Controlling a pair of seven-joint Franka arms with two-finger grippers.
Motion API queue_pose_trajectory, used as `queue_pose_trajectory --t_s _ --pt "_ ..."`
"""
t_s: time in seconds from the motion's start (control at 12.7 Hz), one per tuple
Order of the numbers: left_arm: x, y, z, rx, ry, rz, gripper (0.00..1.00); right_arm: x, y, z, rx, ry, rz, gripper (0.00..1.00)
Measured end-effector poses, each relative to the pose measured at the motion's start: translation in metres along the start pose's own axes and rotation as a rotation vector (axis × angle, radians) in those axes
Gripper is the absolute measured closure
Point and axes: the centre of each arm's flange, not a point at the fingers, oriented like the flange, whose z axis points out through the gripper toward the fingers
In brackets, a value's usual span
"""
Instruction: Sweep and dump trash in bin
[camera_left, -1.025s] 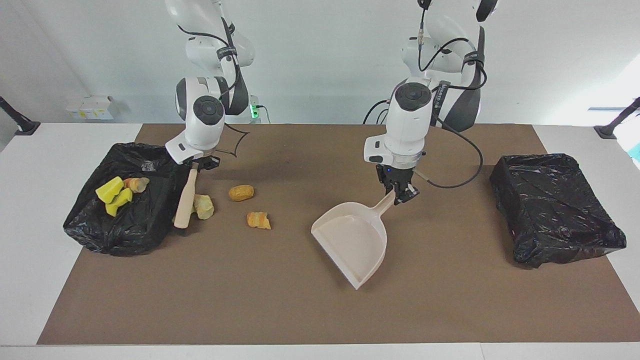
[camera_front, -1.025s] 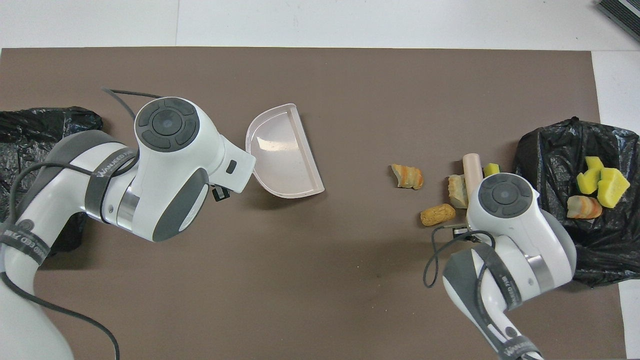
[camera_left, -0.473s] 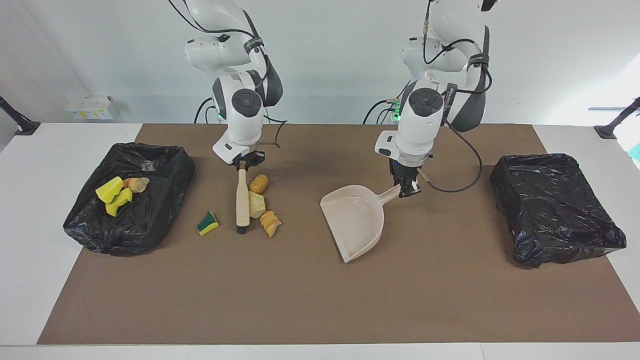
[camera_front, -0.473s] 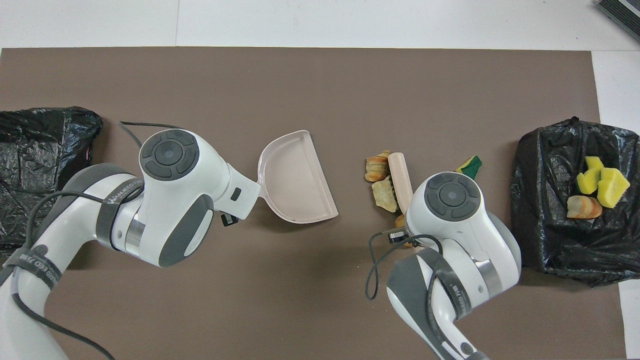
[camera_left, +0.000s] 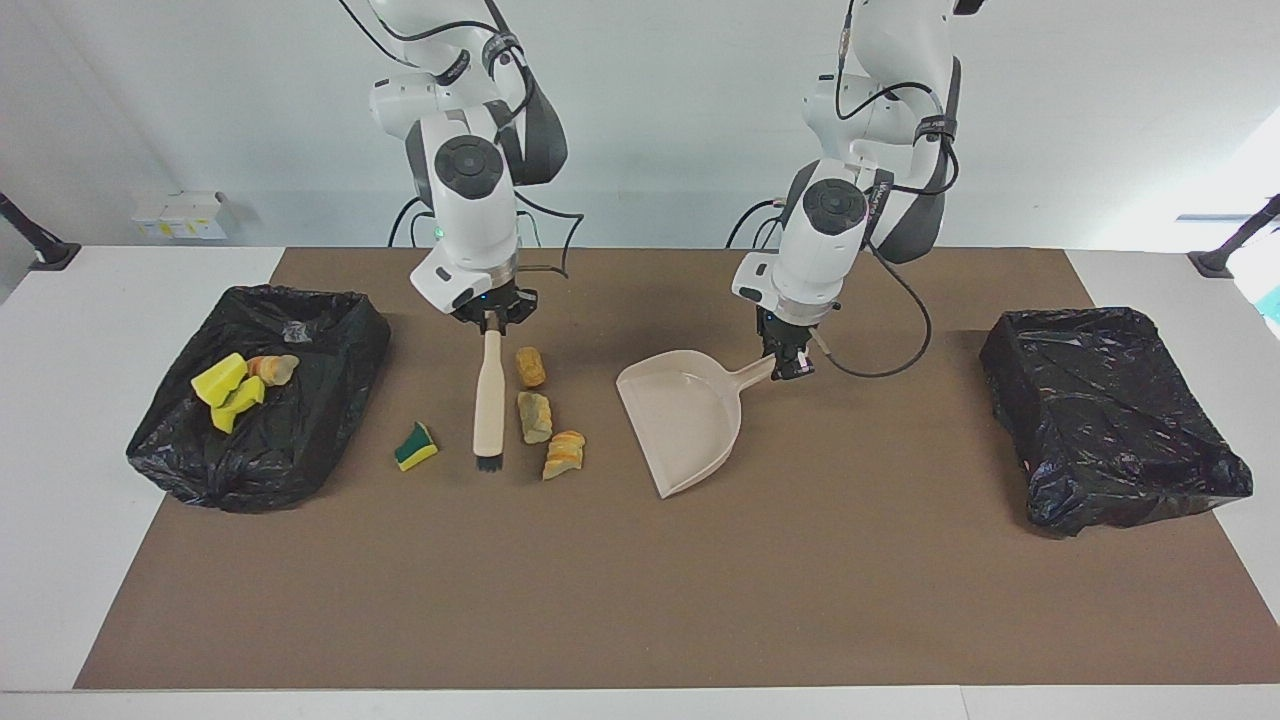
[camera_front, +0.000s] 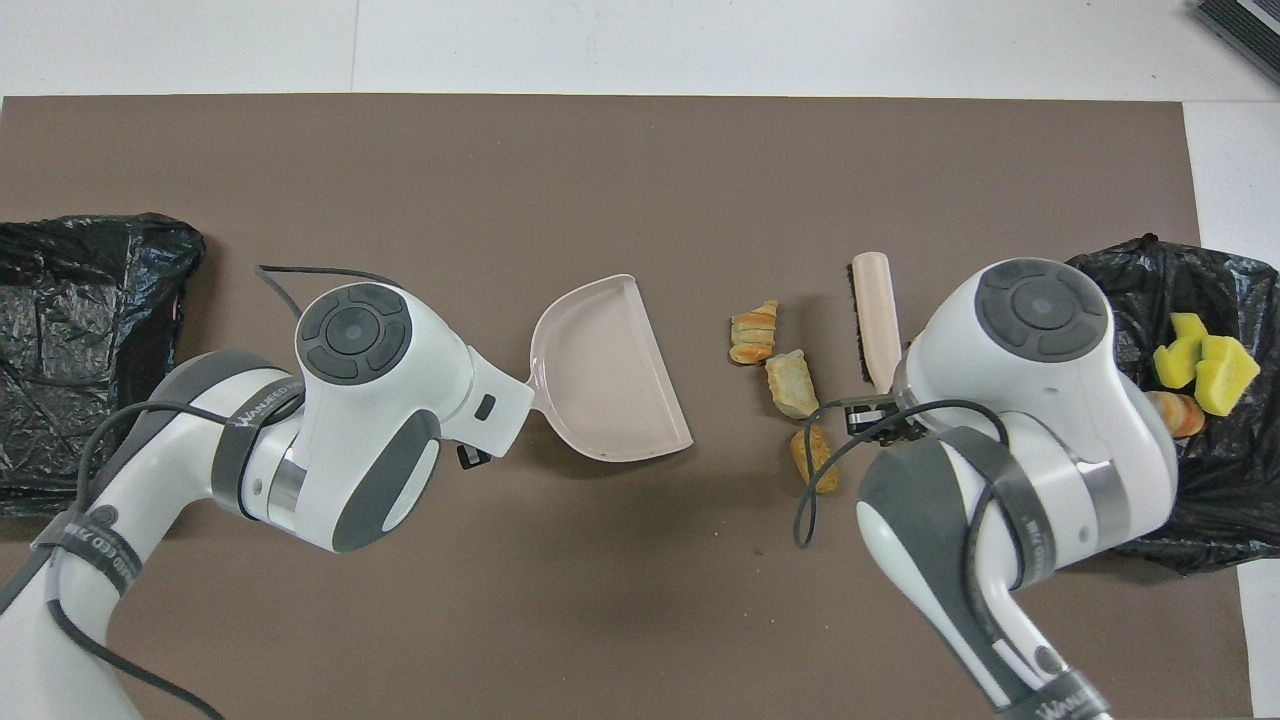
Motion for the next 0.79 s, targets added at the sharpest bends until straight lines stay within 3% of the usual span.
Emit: queue_pose_trajectory --t_s 0.16,0.39,0.55,0.79 --pt "-0.001 0.001 0.003 0.007 0.006 0.000 0.67 0.010 0.057 0.016 -0.041 -0.011 0.019 0.74" --pt "0.001 0.009 0.015 0.015 0.015 -0.008 0.67 0.015 0.130 0.061 -0.020 0.008 0.043 0.74" --pt "0.002 0.011 0.019 0.017 0.017 -0.011 0.67 0.013 0.133 0.087 -0.013 0.011 0.039 0.74" --pt "0.001 0.012 0.021 0.022 0.021 -0.011 0.67 0.012 0.098 0.089 -0.021 0.015 -0.029 0.74"
